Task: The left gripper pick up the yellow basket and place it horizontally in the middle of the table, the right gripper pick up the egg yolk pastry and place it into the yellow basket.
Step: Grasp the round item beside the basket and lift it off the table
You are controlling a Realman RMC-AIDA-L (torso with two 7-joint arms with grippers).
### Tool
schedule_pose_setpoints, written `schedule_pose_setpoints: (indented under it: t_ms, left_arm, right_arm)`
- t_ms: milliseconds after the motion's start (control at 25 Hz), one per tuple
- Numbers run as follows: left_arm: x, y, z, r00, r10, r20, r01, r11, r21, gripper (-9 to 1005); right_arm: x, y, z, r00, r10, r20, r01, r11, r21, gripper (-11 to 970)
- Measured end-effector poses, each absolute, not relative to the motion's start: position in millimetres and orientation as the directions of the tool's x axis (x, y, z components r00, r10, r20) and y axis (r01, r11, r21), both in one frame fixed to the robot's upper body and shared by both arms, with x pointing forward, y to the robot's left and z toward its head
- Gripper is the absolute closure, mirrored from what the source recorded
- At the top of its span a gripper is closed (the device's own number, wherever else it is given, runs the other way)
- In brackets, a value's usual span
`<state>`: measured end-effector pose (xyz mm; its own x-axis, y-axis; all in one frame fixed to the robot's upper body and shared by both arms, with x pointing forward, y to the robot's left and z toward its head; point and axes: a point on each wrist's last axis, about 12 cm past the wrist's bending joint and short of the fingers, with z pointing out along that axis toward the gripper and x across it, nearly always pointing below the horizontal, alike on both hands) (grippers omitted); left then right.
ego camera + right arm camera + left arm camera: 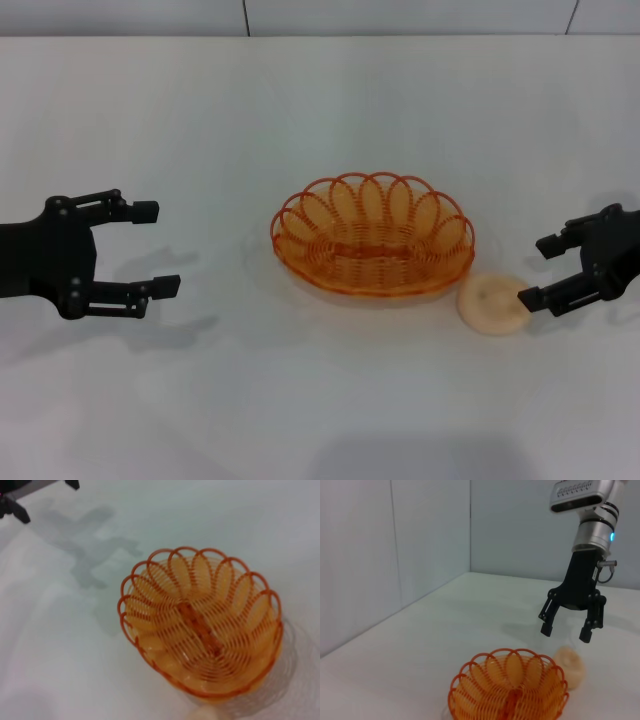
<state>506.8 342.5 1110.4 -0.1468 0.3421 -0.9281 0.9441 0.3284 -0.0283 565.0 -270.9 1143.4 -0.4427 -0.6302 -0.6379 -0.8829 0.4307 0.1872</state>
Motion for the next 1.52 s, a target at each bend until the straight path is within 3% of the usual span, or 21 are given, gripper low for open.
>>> schedule_pose_setpoints:
  t_ms: [840,1240,1520]
  left_arm:
    - [506,340,1107,-0.151,0.386,-0.91,0.953,0.3,-0.031,107]
    - [504,342,1106,-0.146,0.393,-0.908,0.955,0.296,-0.026,107]
    - [502,342,1104,-0.148,0.397,-0.906,0.955,0.294,-0.027,107]
  right_arm:
    - [566,-260,1123,-0.476,-0.61,-0.634,-0.869,0.439,0.23,178]
    - [565,-259,1121,-0.475,-0.611,-0.633,-0.87,0.433,0.235,643]
    - [565,-258,1120,-0.477,-0.609,-0.634,-0.869,0.433,0.238,866]
